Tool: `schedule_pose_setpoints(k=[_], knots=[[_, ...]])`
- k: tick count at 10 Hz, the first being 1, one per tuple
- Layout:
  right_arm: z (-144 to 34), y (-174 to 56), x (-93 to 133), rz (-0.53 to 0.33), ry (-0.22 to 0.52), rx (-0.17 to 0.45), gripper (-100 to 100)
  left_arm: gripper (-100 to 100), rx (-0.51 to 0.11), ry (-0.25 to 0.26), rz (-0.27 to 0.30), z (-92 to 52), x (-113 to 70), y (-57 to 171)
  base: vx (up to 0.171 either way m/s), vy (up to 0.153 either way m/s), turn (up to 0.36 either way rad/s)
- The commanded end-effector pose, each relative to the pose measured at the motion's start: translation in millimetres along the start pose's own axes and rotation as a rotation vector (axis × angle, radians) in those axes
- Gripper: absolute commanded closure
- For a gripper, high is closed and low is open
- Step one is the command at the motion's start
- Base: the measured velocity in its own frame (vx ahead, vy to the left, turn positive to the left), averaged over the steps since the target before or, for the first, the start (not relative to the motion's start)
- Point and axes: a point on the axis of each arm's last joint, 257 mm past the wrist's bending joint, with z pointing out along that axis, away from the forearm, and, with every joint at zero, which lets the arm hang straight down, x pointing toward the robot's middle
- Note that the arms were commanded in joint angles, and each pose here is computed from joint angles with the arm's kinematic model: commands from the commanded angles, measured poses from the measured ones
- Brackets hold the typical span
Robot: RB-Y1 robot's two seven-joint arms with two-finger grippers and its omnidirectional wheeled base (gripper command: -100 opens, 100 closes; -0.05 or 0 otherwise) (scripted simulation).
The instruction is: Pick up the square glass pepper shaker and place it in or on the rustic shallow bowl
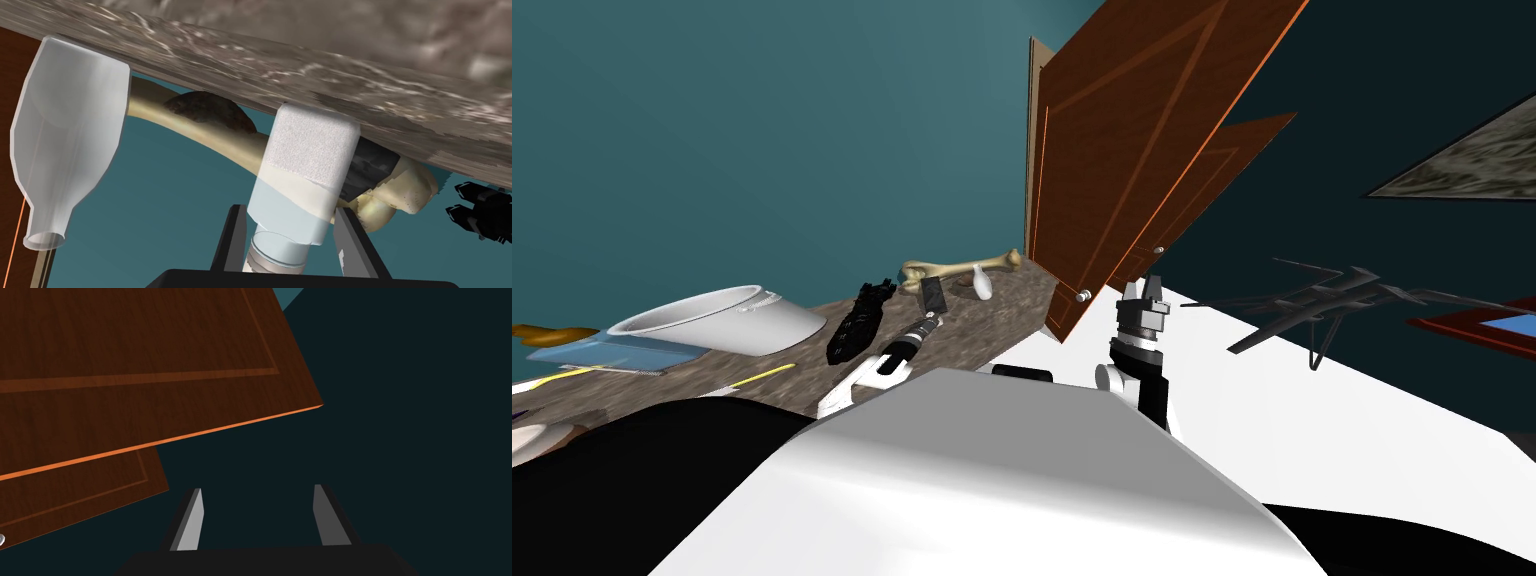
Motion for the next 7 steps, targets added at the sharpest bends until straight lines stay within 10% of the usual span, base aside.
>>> schedule_pose_setpoints(k=[1,2,3,4,5,6,7], knots=[[0.0,0.0,0.0,0.0,0.0,0.0,0,100,0.0,0.0,0.0,0.0,0.0,0.0,0.0,0.0,0.0],[0.0,0.0,0.0,0.0,0.0,0.0,0,0,0.0,0.0,0.0,0.0,0.1,0.1,0.0,0.0,0.0],[0.0,0.0,0.0,0.0,0.0,0.0,0,100,0.015,0.008,0.001,-7.4,4.6,-7.3,-0.001,-0.001,0.159],[0.0,0.0,0.0,0.0,0.0,0.0,0,100,0.009,0.003,0.001,-3.6,1.9,-4.5,-0.002,-0.005,0.053],[0.0,0.0,0.0,0.0,0.0,0.0,0,0,0.01,0.005,0.001,-4.4,2.5,-4.7,0.0,0.0,0.0],[0.0,0.0,0.0,0.0,0.0,0.0,0,100,0.003,-0.001,-0.04,2.6,0.7,-5.9,-0.121,-0.05,-0.078],[0.1,0.1,0.1,0.0,0.0,0.0,0,100,-0.001,-0.007,-0.058,6.2,-3.7,-6.3,-0.208,-0.051,-0.092]])
